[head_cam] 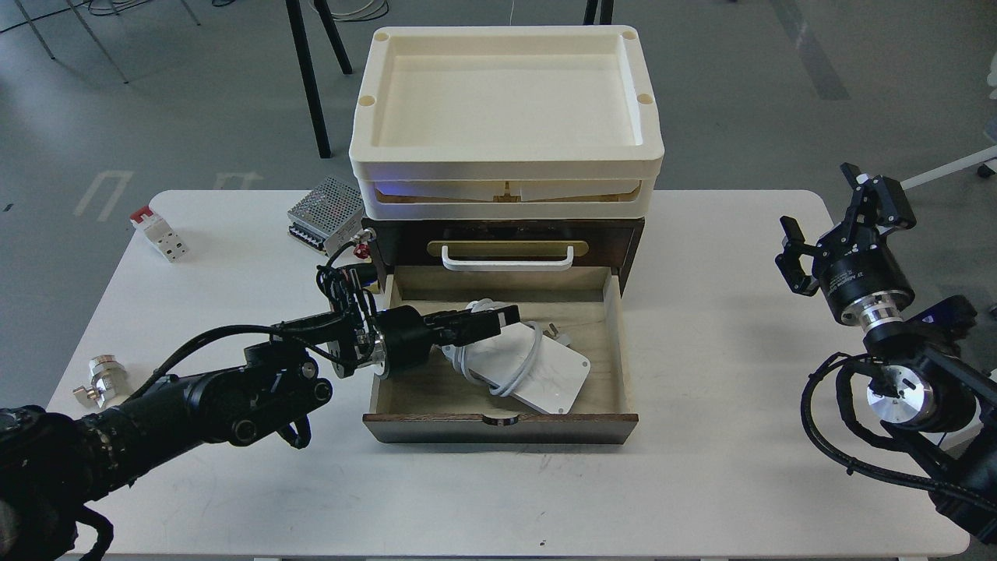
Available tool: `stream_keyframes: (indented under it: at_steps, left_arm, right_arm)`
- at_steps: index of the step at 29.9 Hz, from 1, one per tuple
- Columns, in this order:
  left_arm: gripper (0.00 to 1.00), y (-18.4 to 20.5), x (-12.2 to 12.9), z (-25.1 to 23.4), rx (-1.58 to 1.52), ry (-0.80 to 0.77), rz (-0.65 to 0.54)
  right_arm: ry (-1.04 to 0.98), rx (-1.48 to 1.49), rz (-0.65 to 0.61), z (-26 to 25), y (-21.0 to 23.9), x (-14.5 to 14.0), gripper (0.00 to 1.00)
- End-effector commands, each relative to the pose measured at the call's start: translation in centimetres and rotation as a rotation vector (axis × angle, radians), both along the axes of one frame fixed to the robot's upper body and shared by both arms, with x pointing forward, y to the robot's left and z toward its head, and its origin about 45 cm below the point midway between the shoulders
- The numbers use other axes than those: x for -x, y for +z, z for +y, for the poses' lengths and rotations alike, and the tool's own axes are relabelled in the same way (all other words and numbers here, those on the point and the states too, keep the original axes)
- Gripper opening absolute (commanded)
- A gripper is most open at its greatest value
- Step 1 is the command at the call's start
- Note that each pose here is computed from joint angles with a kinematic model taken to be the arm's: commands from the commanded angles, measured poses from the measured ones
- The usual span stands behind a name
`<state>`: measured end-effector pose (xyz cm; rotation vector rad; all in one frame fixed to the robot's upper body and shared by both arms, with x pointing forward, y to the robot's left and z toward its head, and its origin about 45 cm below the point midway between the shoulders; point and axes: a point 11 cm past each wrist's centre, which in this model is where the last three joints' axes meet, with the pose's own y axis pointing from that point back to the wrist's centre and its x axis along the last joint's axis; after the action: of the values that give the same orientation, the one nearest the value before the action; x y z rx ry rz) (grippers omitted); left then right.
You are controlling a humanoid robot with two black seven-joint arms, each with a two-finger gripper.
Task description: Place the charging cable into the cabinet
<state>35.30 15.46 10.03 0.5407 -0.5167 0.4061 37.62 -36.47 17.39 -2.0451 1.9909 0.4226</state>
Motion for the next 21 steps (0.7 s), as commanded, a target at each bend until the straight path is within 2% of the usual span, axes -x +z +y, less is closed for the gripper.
stream_keyframes:
  at_steps: [1,11,21]
  left_arm:
    - [0.84,0.0,-0.1,0.6,-0.015,0.003,-0.005]
    - [0.85,1.5,-0.5,2.7,-0.024,0.012,-0.046]
    - [0.87,5.9,-0.3,8.8,-0.042,0.052,-0.106]
  right_arm:
    - [0.0,-0.001,-0.002,0.0,0.1,0.0,0.99]
    - [-0.001,0.0,-0.001,0.0,0.0,0.0,0.99]
    - [0.001,-0.001,-0.001,0.0,0.0,0.0,0.99]
